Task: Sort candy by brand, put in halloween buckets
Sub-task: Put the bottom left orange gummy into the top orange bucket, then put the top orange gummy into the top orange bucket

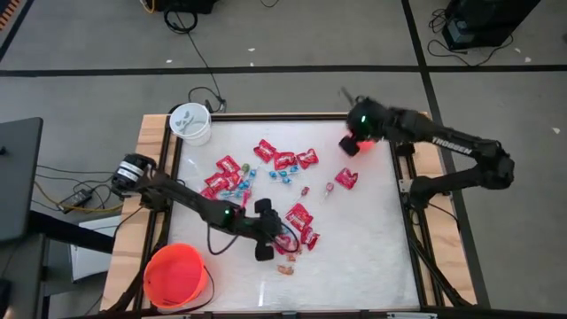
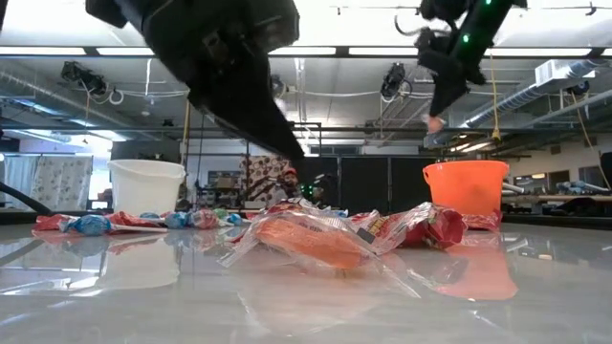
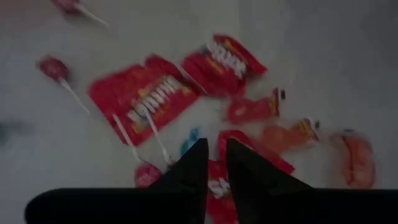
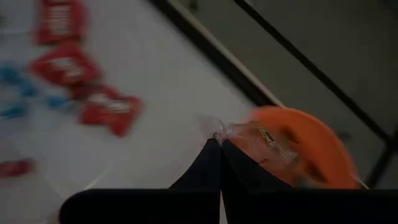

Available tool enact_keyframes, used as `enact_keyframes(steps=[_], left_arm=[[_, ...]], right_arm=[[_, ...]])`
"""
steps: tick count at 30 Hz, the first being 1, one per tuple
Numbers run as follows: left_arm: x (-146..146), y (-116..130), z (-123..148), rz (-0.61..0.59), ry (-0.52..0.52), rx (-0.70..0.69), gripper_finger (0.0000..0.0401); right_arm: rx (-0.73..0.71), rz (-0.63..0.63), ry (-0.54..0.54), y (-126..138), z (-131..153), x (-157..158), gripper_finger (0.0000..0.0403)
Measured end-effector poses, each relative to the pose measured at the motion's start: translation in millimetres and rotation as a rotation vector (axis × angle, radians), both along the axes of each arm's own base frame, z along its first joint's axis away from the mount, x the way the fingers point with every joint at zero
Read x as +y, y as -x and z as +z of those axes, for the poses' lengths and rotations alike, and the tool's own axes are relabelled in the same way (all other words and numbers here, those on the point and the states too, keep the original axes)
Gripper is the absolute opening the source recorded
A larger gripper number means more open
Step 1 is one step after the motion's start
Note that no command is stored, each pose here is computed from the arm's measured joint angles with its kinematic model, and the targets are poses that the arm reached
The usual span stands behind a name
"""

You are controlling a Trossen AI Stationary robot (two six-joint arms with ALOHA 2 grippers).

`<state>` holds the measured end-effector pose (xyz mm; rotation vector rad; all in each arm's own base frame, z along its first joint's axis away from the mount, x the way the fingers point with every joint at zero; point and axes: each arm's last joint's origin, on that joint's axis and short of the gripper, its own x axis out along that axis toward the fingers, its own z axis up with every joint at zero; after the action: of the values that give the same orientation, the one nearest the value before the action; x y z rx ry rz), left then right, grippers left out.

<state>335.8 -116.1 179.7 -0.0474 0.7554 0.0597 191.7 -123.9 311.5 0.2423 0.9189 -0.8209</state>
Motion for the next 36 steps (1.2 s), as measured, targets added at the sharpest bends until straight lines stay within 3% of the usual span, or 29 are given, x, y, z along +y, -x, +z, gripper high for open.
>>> enact_keyframes(steps=[8, 19, 27, 31, 36], left_arm=[[-0.8, -2.6, -11.3, 0.003, -0.01, 0.029, 0.0063], [-3.2, -1.9, -11.3, -0.032, -0.01, 0.034, 0.009], [-4.2, -1.7, -11.5, -0.04, 0.025, 0.042, 0.0157], [-4.6, -1.5, -11.5, -0.052, 0.035, 0.047, 0.0173], [-5.8, -1.4, -11.6, -0.098, 0.044, 0.055, 0.0175]], right_arm=[[0.034, -0.226, -0.14, 34.7, -21.5, -65.4, 0.0006], [0.135, -0.203, -0.37, 26.2, -79.5, -106.8, 0.001], [0.183, -0.154, -0.481, 14.6, -115.7, -119.4, 0.0067], [0.167, -0.146, -0.466, 15.7, -109.8, -117.6, 0.0106], [0.059, -0.135, -0.339, 22.5, -72.8, -107.4, 0.0135]])
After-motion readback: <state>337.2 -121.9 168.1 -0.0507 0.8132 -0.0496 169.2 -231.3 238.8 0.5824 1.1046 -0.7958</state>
